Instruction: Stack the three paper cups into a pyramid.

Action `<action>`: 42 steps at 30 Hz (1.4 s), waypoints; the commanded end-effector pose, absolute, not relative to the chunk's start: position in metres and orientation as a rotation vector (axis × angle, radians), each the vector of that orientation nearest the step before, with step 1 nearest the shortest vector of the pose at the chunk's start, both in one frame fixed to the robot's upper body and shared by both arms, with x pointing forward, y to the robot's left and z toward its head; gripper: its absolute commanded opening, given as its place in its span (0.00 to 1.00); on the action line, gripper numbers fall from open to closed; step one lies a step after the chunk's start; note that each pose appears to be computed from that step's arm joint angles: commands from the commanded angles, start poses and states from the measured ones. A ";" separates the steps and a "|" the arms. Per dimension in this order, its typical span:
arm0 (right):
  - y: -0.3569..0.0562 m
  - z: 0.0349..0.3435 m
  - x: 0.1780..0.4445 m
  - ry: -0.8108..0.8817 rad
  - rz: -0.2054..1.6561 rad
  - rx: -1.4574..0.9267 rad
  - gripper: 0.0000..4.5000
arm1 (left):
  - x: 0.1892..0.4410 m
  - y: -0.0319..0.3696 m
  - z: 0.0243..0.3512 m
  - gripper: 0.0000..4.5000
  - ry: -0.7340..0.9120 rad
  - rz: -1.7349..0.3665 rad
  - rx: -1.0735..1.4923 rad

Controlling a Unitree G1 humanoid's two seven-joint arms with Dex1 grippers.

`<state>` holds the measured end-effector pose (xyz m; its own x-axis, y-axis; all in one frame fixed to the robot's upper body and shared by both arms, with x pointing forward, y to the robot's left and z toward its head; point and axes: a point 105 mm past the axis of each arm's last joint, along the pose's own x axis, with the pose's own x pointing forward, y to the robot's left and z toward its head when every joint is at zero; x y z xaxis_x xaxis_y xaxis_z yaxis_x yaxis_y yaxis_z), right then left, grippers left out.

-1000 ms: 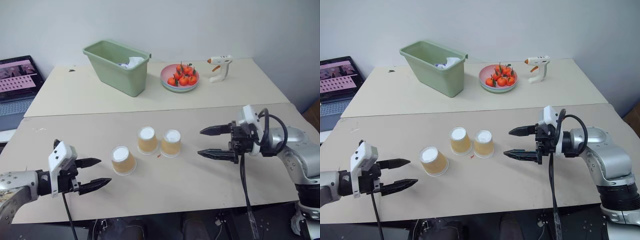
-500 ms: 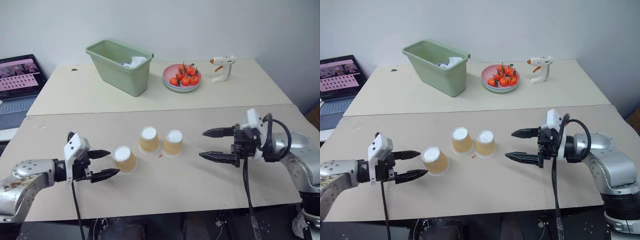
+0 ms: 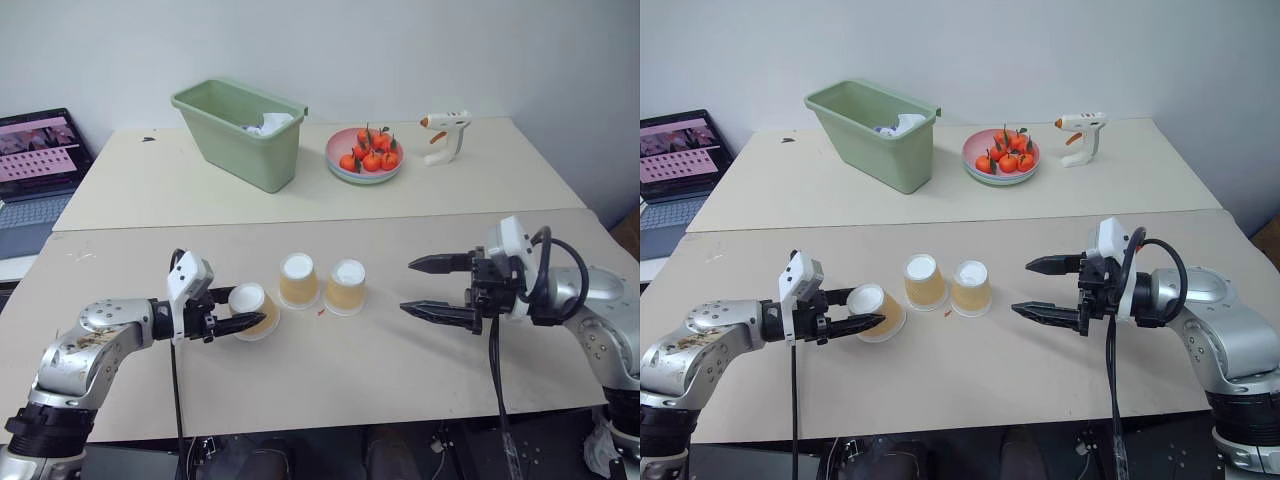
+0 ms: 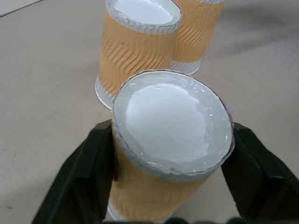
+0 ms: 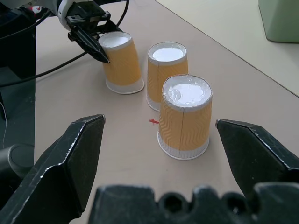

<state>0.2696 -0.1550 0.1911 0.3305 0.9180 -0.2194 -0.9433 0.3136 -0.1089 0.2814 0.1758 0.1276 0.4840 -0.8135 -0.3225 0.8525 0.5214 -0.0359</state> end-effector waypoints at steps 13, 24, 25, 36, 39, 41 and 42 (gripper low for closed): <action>-0.151 0.201 0.273 0.071 1.250 -0.282 1.00 | 0.307 0.171 0.272 0.56 -0.050 -1.105 0.256; -0.151 0.200 0.273 0.064 1.231 -0.281 1.00 | 0.309 0.120 0.254 0.56 0.075 -1.412 0.210; -0.151 0.200 0.272 0.064 1.228 -0.280 1.00 | 0.310 0.119 0.250 0.56 0.094 -1.425 0.211; -0.155 0.198 0.264 0.065 1.190 -0.263 1.00 | 0.328 0.089 0.251 0.56 0.093 -1.543 0.255; -0.156 0.199 0.264 0.063 1.184 -0.260 1.00 | 0.326 0.083 0.262 0.56 0.066 -1.580 0.255; -0.156 0.199 0.265 0.063 1.178 -0.262 1.00 | 0.327 0.083 0.265 0.56 0.065 -1.586 0.248; -0.156 0.199 0.265 0.063 1.176 -0.262 1.00 | 0.327 0.083 0.265 0.56 0.068 -1.586 0.249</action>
<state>0.2686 -0.1560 0.1856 0.3825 0.8997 -0.2104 -0.9232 0.3630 -0.1260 0.3283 0.0814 0.2541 -0.0086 -0.9766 -0.2148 0.9964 -0.0264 0.0803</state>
